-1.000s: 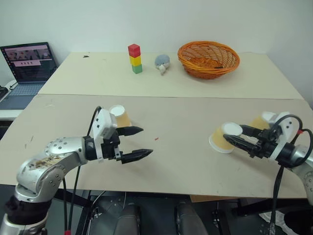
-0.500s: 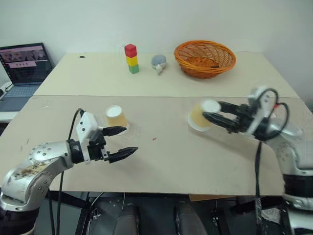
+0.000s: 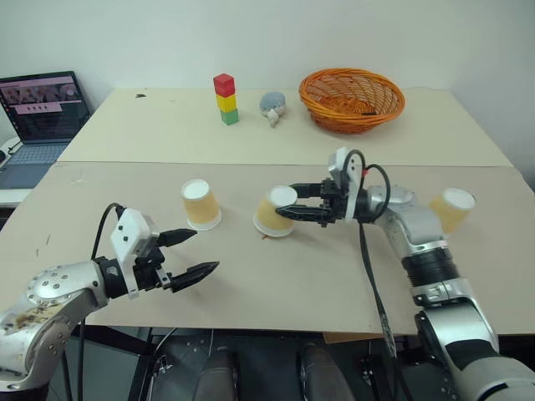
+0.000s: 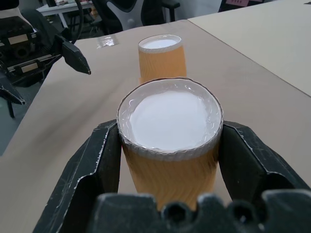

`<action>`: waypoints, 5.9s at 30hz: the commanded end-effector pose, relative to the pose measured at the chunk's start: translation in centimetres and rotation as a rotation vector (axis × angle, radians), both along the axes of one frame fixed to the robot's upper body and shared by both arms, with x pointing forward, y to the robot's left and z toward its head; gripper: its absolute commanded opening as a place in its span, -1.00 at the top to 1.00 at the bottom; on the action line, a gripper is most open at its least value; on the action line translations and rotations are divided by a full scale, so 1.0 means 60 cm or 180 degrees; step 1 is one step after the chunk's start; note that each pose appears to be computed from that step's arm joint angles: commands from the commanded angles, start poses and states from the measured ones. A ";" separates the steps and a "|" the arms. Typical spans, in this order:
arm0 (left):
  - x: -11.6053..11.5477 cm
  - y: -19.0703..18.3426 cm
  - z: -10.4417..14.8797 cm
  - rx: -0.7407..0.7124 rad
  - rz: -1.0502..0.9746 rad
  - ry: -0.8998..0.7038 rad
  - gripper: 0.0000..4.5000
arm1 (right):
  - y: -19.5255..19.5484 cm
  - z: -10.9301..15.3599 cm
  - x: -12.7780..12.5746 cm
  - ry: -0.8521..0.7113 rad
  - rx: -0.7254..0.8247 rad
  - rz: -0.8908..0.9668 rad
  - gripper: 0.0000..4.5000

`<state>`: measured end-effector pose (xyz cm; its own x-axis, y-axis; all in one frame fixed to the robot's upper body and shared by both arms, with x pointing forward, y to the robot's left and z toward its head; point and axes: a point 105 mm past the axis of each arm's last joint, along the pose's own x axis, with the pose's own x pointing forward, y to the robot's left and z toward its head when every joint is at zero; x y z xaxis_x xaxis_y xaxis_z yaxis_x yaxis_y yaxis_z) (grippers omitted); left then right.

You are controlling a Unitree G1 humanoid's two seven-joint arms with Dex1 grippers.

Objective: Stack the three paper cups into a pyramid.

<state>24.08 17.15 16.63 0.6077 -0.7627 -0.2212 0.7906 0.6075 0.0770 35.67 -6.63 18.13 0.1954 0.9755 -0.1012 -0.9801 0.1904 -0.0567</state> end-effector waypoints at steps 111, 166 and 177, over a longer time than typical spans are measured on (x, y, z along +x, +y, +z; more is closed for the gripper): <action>0.022 -0.116 0.026 -0.0266 -0.1151 -0.0114 -1.00 | -0.479 0.024 -0.077 -0.0272 -0.0050 -0.3503 -0.91; -0.013 -0.068 0.046 -0.0305 -0.0490 -0.0307 -1.00 | -0.088 0.021 -0.019 -0.0147 -0.0411 -0.0144 -0.23; -0.007 -0.076 0.048 -0.0350 -0.0550 -0.0315 -1.00 | -0.127 0.025 -0.047 -0.0090 -0.0496 -0.0069 -0.96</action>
